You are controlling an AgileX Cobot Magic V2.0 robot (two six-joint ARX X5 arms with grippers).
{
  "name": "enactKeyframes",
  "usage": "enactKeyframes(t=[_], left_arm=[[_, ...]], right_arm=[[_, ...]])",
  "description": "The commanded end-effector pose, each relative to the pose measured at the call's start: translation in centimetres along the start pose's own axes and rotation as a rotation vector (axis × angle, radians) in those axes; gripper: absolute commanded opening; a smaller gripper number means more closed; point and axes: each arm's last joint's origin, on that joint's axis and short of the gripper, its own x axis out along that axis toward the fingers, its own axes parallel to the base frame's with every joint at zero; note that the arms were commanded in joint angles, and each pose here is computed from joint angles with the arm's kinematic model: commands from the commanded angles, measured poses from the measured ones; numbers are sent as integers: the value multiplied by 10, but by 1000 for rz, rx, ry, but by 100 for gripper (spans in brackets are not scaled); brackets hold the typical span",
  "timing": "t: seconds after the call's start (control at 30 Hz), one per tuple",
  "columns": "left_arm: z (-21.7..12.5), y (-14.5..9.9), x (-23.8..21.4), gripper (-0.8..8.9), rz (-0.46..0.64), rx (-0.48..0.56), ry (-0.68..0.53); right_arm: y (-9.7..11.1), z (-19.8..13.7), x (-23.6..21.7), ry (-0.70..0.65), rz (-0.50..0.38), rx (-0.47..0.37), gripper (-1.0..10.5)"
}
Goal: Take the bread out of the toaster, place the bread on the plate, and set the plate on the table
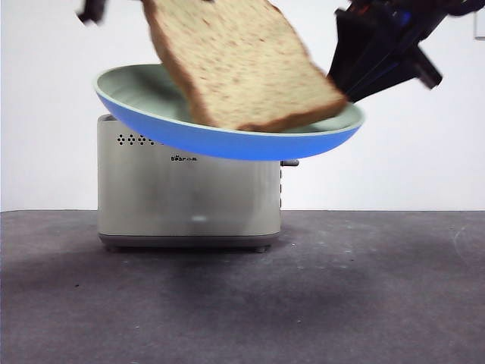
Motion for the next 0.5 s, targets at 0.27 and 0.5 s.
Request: enactKeyframes(t=[0.27, 0.5], left_arm=[[-1, 38, 48, 51, 104, -69, 109], [8, 35, 45, 540, 98, -111, 51]], right_arm=[[3, -7, -10, 38, -18, 35, -12], [3, -7, -10, 38, -32, 34, -12]])
